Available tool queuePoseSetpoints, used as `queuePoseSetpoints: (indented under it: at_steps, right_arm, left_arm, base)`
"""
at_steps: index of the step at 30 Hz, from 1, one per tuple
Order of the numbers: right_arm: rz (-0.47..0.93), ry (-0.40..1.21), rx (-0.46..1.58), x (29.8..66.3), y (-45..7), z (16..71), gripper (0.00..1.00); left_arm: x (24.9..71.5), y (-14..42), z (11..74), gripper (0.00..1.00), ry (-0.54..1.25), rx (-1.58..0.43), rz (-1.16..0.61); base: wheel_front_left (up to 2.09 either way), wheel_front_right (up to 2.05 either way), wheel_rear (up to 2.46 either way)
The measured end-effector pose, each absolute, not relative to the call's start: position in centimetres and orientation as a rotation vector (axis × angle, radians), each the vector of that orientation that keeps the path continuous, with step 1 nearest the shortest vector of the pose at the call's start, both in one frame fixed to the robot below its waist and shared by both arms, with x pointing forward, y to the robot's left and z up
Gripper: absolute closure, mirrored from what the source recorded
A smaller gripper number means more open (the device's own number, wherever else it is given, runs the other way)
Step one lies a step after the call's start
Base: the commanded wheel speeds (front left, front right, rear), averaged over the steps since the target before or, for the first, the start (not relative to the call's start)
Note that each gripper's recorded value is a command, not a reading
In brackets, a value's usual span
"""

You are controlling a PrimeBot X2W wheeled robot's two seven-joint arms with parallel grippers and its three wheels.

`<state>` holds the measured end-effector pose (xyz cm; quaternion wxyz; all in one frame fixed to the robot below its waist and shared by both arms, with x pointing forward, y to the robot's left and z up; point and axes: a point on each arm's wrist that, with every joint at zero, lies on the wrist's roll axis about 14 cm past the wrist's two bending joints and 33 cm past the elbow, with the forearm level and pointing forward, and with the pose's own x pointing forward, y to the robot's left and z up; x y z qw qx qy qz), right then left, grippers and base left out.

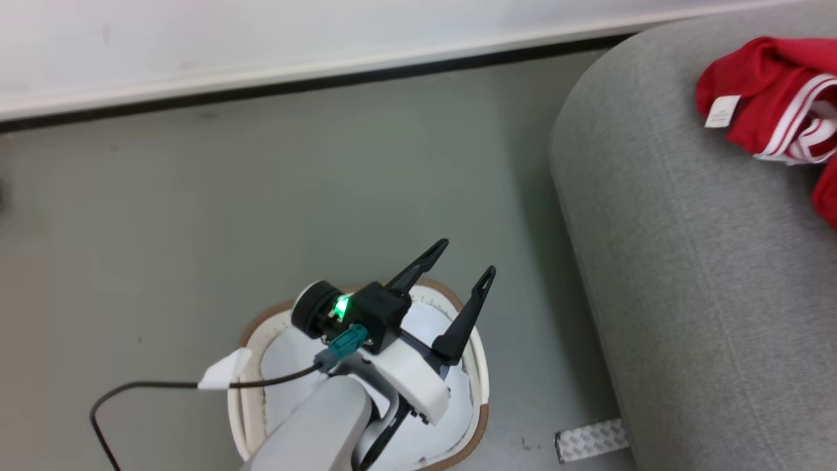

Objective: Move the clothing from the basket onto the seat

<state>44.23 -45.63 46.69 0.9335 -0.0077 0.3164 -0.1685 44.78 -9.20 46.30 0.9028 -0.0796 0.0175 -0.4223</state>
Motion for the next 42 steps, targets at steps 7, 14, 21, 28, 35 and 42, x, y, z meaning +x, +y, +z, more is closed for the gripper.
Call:
queuePoseSetpoints:
  at_steps: [7, 14, 21, 28, 35, 42]
  right_arm:
    - [-0.258, 0.731, -0.038, 40.7, -43.7, 48.4, 0.00]
    - [-0.149, 0.530, -0.104, 39.8, -41.8, 55.4, 0.00]
    - [-0.011, 0.127, -0.089, 41.2, -37.2, 63.8, 0.00]
    - [0.053, -0.140, 0.053, 42.5, -32.6, 64.5, 0.00]
    - [0.126, -0.153, 0.128, 42.6, -27.0, 60.1, 0.00]
    - [0.151, -0.156, 0.227, 40.0, -21.6, 55.8, 0.00]
  left_arm:
    - [43.1, -7.9, 48.8, 0.00, -0.002, -0.153, -0.835]
    - [42.9, -4.0, 53.3, 0.00, -0.105, -0.168, -0.694]
    - [43.0, 1.6, 56.7, 0.00, -0.202, -0.144, -0.530]
    - [42.8, 7.6, 56.9, 0.00, -0.214, -0.152, -0.327]
    - [42.1, 11.8, 56.6, 0.00, -0.215, -0.197, -0.187]
    - [40.4, 14.3, 54.6, 0.00, -0.176, -0.199, -0.101]
  base:
    - [0.00, 0.00, 0.00]
    - [0.00, 0.00, 0.00]
    - [0.00, 0.00, 0.00]
    - [0.00, 0.00, 0.00]
    - [0.00, 0.00, 0.00]
    - [0.00, 0.00, 0.00]
